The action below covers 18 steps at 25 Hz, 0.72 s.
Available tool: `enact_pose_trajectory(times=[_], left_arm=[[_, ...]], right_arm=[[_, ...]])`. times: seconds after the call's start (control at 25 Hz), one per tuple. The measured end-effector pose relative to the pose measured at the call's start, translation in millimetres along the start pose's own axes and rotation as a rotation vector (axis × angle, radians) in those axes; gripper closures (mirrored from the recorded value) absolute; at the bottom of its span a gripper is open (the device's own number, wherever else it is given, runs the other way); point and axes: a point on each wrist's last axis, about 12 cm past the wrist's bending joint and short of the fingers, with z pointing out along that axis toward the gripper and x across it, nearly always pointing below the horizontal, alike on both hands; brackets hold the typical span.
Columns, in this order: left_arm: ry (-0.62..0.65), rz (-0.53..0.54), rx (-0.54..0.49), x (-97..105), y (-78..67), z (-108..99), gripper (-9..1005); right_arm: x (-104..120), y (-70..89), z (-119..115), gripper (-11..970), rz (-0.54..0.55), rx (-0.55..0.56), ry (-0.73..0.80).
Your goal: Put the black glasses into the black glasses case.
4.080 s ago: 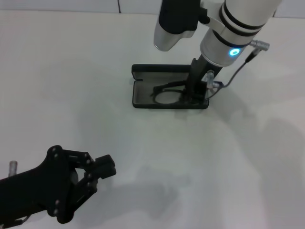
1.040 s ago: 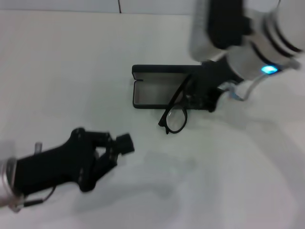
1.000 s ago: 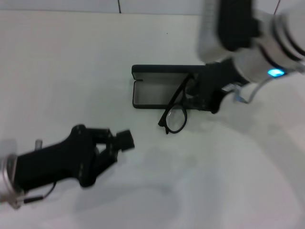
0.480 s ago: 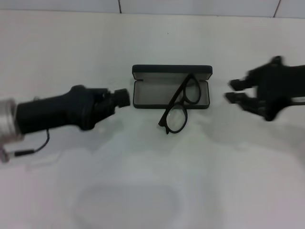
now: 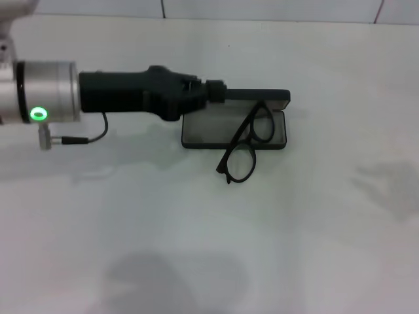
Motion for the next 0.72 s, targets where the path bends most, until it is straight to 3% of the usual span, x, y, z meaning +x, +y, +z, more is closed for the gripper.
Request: enact_pose_trajectory(times=[0.12, 0.4, 0.64, 0.72], left_arm=[[0.058, -0.047, -0.035, -10.3, 3.7, 3.7, 896], [0.284, -0.141, -0.11, -35.0, -0.5, 24.9, 894], [0.451, -0.201, -0.243, -44.8, -12.0, 55.2, 721], [0.475, -0.198, -0.298, -47.3, -14.7, 67.2, 721]], right_arm=[[19.4, 0.6, -18.4, 754, 0.017, 0.075, -0.029], [51.9, -3.7, -29.9, 754, 0.061, 0.169, 0.003], [61.4, -16.5, -30.6, 754, 0.054, 0.206, 0.01], [64.2, -21.4, -29.6, 754, 0.047, 0.211, 0.018]])
